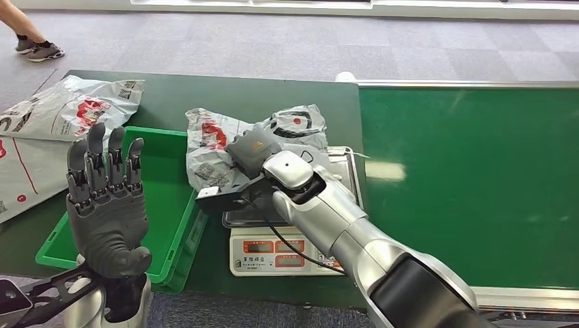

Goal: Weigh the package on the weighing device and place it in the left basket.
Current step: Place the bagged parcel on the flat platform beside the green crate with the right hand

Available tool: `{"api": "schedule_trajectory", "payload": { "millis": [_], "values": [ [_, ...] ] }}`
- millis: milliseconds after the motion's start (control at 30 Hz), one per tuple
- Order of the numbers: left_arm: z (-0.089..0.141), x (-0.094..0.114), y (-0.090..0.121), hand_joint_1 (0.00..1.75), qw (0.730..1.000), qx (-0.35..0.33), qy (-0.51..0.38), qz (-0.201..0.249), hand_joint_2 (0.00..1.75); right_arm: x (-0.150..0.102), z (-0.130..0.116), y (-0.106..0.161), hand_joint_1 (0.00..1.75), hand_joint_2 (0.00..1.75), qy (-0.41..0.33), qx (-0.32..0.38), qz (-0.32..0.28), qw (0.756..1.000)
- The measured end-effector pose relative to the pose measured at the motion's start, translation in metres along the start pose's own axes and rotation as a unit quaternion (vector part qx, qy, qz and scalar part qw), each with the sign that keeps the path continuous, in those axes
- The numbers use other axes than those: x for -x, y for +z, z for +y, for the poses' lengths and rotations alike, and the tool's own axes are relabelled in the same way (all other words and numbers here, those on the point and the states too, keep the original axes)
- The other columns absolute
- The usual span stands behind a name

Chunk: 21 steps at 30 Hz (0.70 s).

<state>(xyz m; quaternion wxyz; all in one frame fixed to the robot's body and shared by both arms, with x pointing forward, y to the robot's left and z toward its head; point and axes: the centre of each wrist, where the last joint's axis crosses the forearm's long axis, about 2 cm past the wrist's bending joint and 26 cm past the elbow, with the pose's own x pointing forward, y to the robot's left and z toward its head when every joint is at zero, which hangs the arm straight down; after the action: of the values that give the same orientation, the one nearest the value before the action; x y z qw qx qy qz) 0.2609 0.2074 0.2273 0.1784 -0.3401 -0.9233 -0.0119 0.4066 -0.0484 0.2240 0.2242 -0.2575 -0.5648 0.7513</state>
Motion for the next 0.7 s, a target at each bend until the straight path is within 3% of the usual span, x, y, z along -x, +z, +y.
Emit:
{"api": "schedule_trajectory", "payload": {
  "millis": [300, 333, 400, 433, 467, 533, 633, 700],
  "values": [
    [0.002, -0.001, 0.002, 0.0, 1.0, -0.003, -0.003, 0.001, 1.75, -0.023, 0.005, -0.006, 1.75, 1.75, -0.004, -0.019, -0.055, 0.998],
    [0.002, -0.001, 0.002, 0.0, 1.0, -0.003, -0.004, 0.001, 1.75, -0.023, 0.006, -0.006, 1.61, 1.75, -0.007, -0.023, -0.062, 0.998],
    [0.002, -0.001, 0.002, 0.0, 1.0, -0.003, -0.004, 0.001, 1.75, -0.025, 0.007, -0.006, 0.74, 1.75, -0.019, -0.035, -0.088, 0.995],
    [0.003, -0.001, 0.002, 0.0, 1.0, -0.003, -0.004, 0.001, 1.75, -0.026, 0.008, -0.006, 0.31, 1.31, -0.028, -0.044, -0.105, 0.993],
    [0.003, -0.001, 0.002, 0.0, 1.0, -0.004, -0.005, 0.002, 1.75, -0.028, 0.01, -0.006, 0.0, 0.87, -0.039, -0.052, -0.12, 0.991],
    [0.003, -0.002, 0.002, 0.0, 1.0, -0.006, -0.007, 0.002, 1.75, -0.031, 0.012, -0.007, 0.0, 0.0, -0.06, -0.061, -0.137, 0.987],
    [0.005, -0.004, 0.003, 0.0, 1.0, -0.007, -0.013, 0.001, 1.75, -0.031, 0.007, -0.007, 0.0, 0.0, -0.082, -0.027, -0.126, 0.988],
    [0.006, -0.007, 0.003, 0.0, 1.0, -0.007, -0.02, 0.001, 1.75, -0.022, -0.007, -0.005, 0.0, 0.0, -0.086, 0.048, -0.095, 0.991]
  ]
}}
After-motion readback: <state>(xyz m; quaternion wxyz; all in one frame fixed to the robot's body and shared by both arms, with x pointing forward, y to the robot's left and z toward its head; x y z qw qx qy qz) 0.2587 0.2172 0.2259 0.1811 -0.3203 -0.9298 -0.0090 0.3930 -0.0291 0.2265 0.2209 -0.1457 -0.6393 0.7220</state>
